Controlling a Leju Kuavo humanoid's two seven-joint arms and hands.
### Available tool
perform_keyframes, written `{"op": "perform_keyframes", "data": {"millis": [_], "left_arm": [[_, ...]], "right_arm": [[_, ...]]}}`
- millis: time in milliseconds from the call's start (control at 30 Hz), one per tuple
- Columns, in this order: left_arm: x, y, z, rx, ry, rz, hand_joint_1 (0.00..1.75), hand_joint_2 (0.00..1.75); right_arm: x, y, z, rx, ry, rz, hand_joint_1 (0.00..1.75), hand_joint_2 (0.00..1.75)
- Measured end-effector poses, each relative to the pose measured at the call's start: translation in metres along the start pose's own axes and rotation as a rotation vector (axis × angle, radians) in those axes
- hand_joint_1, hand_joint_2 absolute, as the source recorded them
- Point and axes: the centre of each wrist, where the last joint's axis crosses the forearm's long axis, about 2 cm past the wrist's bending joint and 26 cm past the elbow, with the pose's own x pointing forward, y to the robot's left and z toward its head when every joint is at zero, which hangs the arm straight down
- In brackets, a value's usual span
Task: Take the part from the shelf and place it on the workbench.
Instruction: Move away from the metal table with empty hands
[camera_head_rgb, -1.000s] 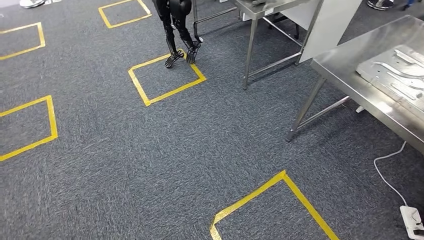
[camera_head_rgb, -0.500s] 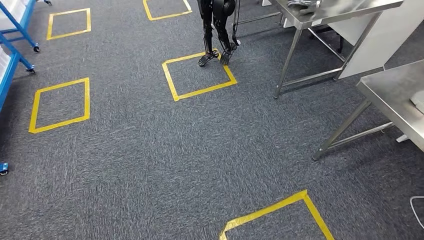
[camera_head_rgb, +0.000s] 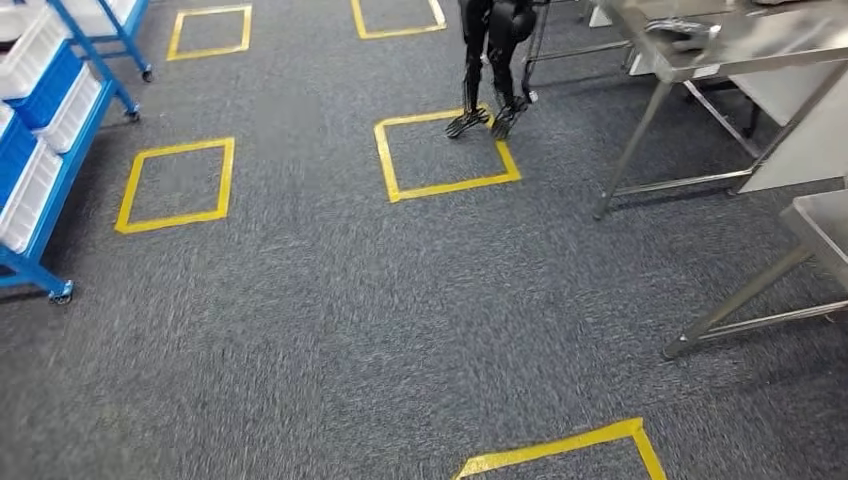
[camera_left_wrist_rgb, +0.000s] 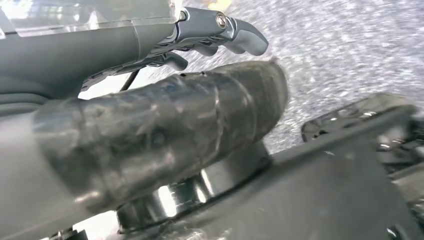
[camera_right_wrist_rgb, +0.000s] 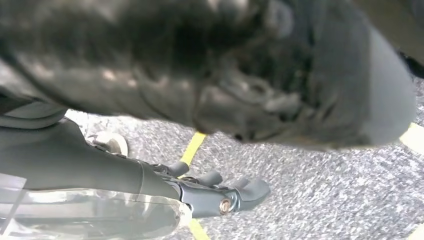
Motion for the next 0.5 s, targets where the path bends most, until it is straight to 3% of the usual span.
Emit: {"op": "perform_keyframes", "data": {"millis": [267,500], "left_arm": [[0.007,-0.008,0.002,-0.060,-0.067,-0.121,0.00,0.00],[0.012,-0.012,0.004,-0.109,-0.093,-0.188,0.00,0.00]], "right_arm": [[-0.003,-0.004,-0.001,0.006,0.060,-0.186,0.00,0.00],[-0.005,-0.003,-0.001,0.017,0.083,-0.194,0.00,0.00]]}}
